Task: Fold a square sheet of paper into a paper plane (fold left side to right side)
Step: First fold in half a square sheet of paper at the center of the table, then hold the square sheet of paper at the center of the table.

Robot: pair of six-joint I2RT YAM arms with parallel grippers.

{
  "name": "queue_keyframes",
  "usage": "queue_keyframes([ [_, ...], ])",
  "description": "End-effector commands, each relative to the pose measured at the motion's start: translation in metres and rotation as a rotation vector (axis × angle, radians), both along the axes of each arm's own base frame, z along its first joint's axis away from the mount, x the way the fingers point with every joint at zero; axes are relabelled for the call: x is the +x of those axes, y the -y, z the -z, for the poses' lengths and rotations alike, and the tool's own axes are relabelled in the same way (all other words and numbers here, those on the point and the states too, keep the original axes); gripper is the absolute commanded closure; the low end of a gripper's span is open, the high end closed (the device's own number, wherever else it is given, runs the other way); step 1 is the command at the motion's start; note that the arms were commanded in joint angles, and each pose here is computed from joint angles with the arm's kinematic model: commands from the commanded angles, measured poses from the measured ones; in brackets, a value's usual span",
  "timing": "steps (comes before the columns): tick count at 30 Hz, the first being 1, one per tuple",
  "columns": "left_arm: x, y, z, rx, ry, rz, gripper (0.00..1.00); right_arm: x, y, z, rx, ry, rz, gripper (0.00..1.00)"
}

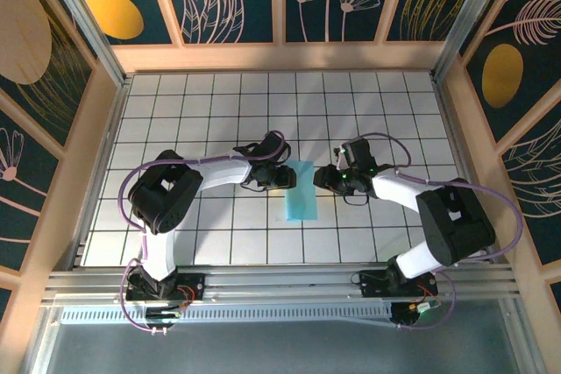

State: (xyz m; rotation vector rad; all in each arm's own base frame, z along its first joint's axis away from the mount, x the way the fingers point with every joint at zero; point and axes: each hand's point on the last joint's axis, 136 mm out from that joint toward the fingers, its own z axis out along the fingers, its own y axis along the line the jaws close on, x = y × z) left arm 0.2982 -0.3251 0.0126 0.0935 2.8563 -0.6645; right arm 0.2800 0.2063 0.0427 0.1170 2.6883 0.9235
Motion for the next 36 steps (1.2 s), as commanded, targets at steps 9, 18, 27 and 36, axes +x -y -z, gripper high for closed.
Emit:
queue_keyframes([
  [9,-0.035,-0.024,0.067,0.146,-0.14,0.01,0.56,-0.006,-0.05,0.007,0.106,-0.055,-0.119,0.97],
  [18,-0.035,-0.024,0.067,0.146,-0.139,0.01,0.56,-0.013,-0.042,0.028,0.035,-0.1,-0.103,1.0],
  [27,-0.022,-0.021,0.043,0.123,-0.064,-0.007,0.48,-0.024,-0.026,0.053,-0.061,-0.17,-0.085,1.0],
  [36,0.005,-0.024,-0.035,0.055,0.157,-0.062,0.4,-0.03,-0.017,0.066,-0.117,-0.207,-0.075,1.0],
])
